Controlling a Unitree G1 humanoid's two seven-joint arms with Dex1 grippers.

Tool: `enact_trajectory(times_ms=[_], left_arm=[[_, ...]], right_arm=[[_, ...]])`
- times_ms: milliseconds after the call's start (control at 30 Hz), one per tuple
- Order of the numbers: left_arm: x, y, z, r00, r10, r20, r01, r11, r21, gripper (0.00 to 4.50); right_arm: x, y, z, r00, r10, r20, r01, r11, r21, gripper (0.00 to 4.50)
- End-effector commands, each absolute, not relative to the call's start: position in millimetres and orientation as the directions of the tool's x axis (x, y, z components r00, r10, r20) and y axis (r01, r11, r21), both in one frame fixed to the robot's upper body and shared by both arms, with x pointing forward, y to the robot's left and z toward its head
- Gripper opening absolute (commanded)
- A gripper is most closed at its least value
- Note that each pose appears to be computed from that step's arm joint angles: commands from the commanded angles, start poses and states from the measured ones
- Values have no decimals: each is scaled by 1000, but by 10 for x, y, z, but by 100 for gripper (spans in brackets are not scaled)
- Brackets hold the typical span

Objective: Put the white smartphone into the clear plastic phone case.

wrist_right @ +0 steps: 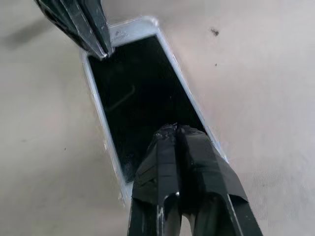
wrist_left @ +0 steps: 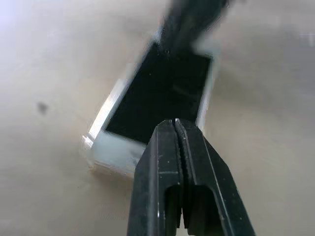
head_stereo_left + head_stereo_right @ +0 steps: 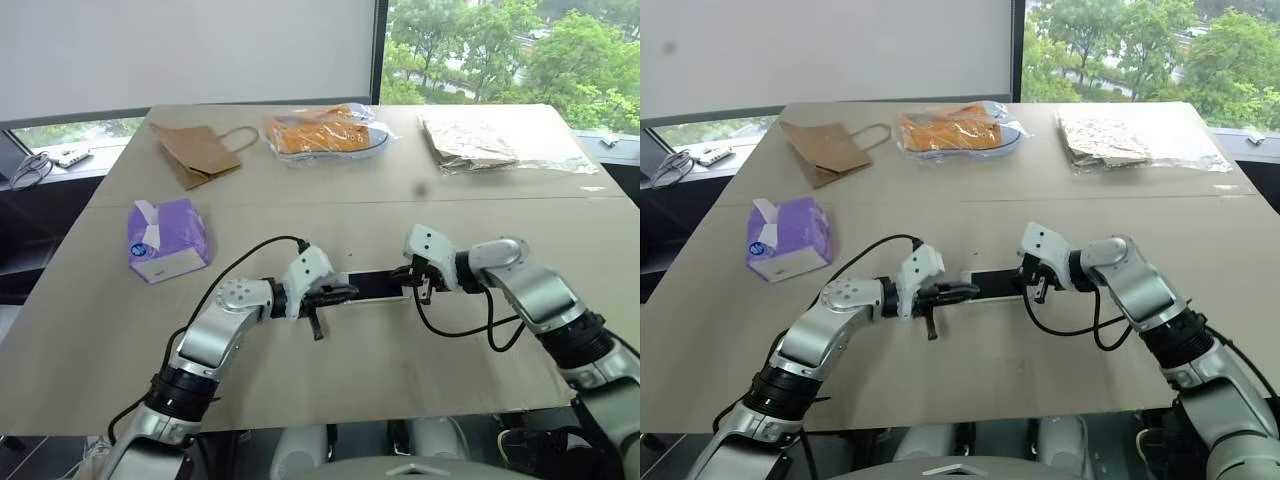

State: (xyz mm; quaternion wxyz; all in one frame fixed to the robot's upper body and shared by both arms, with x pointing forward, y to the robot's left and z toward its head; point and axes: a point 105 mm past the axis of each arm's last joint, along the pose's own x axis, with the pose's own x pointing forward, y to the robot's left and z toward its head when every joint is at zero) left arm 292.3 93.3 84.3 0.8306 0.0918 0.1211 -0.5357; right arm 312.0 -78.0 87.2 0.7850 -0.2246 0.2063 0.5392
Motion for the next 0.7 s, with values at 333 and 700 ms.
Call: enact_trajectory(times_ms=[333, 700], left_arm=[[2968, 1497, 1093, 498, -816, -295, 857, 515, 21, 5], [2838, 1314, 895, 378, -852, -362, 912, 409, -11, 5]], right_arm=[[2947, -1047, 1310, 472, 737, -484, -881, 415, -227, 0], [2960, -1231, 1192, 500, 673, -545, -863, 442, -245, 0]])
